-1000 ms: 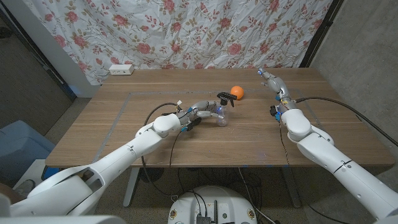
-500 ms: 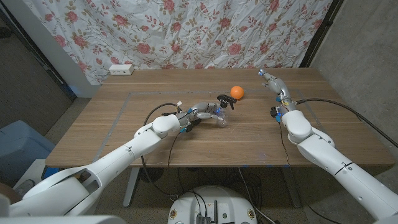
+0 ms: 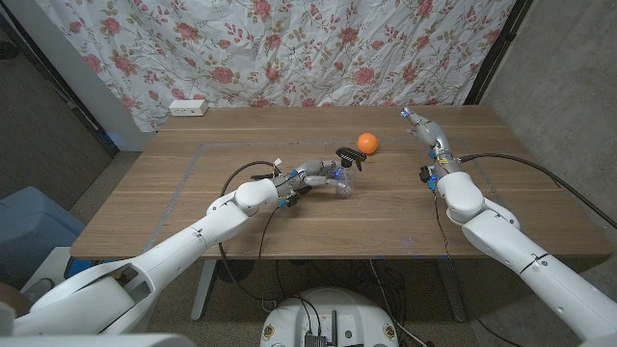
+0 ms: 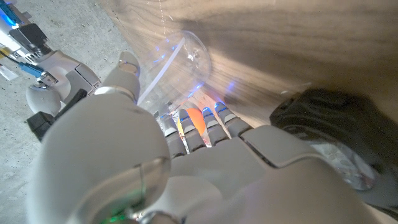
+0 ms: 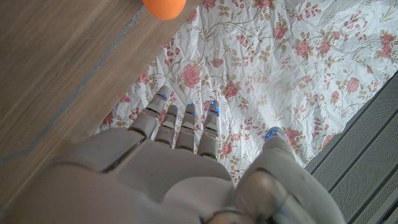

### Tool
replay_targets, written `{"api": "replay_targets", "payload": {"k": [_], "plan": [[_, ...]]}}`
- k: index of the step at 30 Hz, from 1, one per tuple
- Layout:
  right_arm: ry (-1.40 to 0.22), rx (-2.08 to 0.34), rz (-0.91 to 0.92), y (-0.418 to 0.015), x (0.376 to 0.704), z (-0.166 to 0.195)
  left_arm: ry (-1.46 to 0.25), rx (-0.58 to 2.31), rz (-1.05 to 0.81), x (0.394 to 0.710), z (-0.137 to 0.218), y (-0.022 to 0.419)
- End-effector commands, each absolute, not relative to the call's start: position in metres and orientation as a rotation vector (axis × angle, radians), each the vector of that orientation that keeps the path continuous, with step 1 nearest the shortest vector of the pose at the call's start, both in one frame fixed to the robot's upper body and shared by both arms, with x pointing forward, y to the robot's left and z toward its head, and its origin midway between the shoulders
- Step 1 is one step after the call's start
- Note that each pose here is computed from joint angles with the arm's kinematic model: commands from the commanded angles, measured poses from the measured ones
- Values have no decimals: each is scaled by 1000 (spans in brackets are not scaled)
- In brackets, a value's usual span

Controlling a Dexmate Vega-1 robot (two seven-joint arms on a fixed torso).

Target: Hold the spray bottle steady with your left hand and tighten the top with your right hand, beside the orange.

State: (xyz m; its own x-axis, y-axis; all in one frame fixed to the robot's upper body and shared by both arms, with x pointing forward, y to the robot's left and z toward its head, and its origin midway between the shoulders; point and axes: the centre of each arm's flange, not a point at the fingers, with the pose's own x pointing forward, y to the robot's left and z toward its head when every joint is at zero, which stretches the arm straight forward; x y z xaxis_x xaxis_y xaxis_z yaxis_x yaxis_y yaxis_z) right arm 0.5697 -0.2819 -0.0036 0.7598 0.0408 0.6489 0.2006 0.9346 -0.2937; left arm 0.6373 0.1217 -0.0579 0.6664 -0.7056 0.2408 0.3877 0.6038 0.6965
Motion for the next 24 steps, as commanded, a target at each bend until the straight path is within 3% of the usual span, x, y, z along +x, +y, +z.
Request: {"api": "replay_targets", "payload": {"k": [1, 24], "plan": [[-705, -360, -89, -281, 568, -6, -538, 658, -678, 636, -57, 124], [-697, -322, -52, -280, 576, -13, -531, 654, -720, 639, -50, 134]]}}
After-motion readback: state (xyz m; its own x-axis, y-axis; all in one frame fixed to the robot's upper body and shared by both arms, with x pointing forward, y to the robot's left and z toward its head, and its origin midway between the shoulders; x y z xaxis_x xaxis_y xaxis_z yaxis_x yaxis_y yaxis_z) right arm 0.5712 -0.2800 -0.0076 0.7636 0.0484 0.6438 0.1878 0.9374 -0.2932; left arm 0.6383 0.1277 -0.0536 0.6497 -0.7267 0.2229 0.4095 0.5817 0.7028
